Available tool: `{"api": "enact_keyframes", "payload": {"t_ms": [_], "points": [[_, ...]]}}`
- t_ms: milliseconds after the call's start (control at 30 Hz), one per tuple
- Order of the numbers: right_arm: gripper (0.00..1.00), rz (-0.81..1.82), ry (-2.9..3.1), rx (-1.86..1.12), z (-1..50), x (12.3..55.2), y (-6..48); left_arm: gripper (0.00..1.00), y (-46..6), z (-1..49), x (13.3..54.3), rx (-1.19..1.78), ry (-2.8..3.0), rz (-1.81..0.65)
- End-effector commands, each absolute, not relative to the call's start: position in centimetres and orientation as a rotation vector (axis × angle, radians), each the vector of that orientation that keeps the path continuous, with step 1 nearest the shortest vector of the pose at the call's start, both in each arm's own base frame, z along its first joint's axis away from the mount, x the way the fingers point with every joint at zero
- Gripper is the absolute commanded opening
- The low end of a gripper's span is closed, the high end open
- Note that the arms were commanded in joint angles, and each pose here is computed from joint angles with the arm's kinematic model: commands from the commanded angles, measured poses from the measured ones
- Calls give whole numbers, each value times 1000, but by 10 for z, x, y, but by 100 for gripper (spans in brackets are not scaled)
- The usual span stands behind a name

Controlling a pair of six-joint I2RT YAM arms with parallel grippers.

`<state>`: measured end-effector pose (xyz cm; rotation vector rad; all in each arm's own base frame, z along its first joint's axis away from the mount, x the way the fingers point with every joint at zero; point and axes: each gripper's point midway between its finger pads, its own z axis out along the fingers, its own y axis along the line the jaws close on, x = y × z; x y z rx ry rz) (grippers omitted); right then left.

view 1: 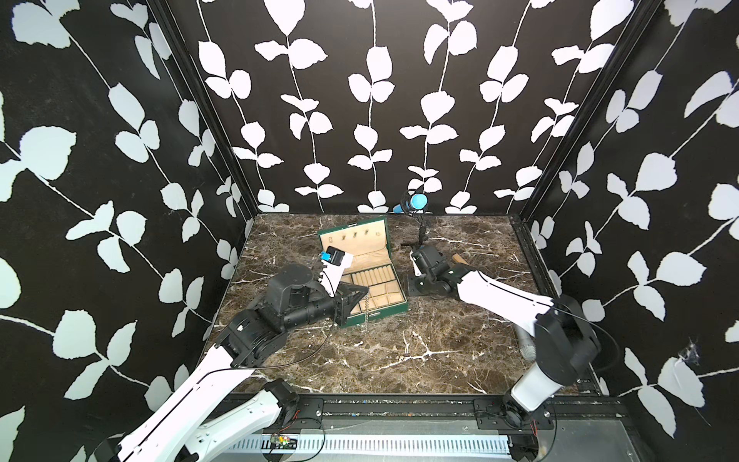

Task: Put jewelry chain into jewelry box
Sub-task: Move the jewelry box to the center of the board.

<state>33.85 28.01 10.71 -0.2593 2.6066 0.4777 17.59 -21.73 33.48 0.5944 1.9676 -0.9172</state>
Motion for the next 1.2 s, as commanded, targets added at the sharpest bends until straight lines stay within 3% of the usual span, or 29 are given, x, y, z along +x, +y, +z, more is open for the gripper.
{"api": "enact_keyframes", "payload": {"t_ms": [0,133,333,500,867,1167], "points": [[52,513,2598,-269,105,351,295,0,-202,335,182,552,1945,-817],[45,507,2634,-273,91,355,300,0,-198,338,181,554,1936,-795],[23,498,2658,-250,82,354,300,0,-193,342,181,551,1924,-772],[12,478,2676,-242,79,347,296,0,-192,346,180,553,1914,-769],[0,377,2722,-188,68,307,268,0,-183,364,179,537,1867,-741],[0,298,2753,-106,67,254,231,0,-180,366,182,512,1855,-724]]}}
